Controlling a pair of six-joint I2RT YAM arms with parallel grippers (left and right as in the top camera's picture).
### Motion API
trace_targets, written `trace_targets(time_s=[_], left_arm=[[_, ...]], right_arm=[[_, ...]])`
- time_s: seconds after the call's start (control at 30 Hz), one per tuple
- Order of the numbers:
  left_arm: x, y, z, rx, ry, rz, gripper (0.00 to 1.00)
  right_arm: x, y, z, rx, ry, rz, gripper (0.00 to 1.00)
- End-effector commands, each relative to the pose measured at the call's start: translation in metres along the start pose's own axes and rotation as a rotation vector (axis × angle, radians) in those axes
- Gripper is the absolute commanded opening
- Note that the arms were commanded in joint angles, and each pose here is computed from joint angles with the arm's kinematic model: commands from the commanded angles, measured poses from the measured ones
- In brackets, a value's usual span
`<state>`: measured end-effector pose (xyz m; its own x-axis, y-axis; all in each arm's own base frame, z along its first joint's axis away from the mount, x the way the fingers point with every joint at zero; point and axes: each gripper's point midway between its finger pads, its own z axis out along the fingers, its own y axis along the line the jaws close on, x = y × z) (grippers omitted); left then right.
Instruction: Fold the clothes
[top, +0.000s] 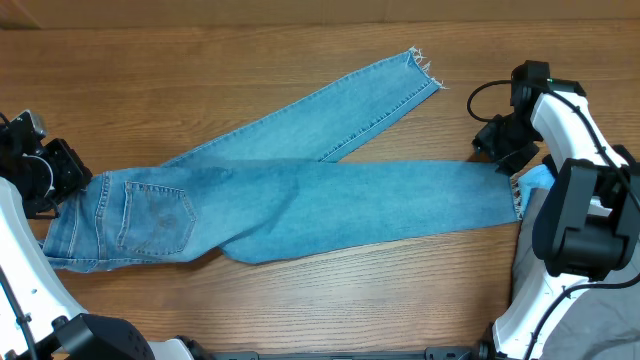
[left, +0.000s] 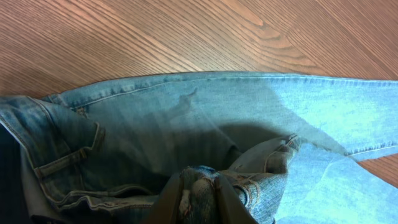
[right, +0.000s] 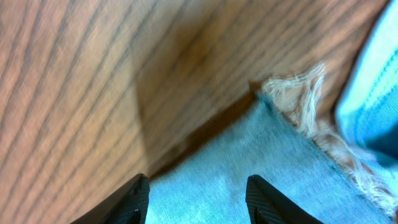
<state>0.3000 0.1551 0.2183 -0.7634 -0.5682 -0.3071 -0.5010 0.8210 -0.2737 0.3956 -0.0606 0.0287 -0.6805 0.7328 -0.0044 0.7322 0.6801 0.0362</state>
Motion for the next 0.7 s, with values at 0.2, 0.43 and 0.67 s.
trace_targets(time_s=[0.2,0.43,0.67], left_arm=[[-0.001,-0.015,-0.01,0.058,-0.03,0.052,0.04],[-0.013,-0.017,-0.011,0.066,-0.077,0.067,0.04],[-0.09,-0.073,-0.081,0.262,-0.468,0.368,0.04]], right_arm=[[0.007,-0.021,0.039,0.141,0.076,0.04,0.5],[0.002,-0.014,0.023,0.114,0.094,-0.047,0.04],[-0.053,0.137,-0.111,-0.609,-0.084,-0.271,0.04]])
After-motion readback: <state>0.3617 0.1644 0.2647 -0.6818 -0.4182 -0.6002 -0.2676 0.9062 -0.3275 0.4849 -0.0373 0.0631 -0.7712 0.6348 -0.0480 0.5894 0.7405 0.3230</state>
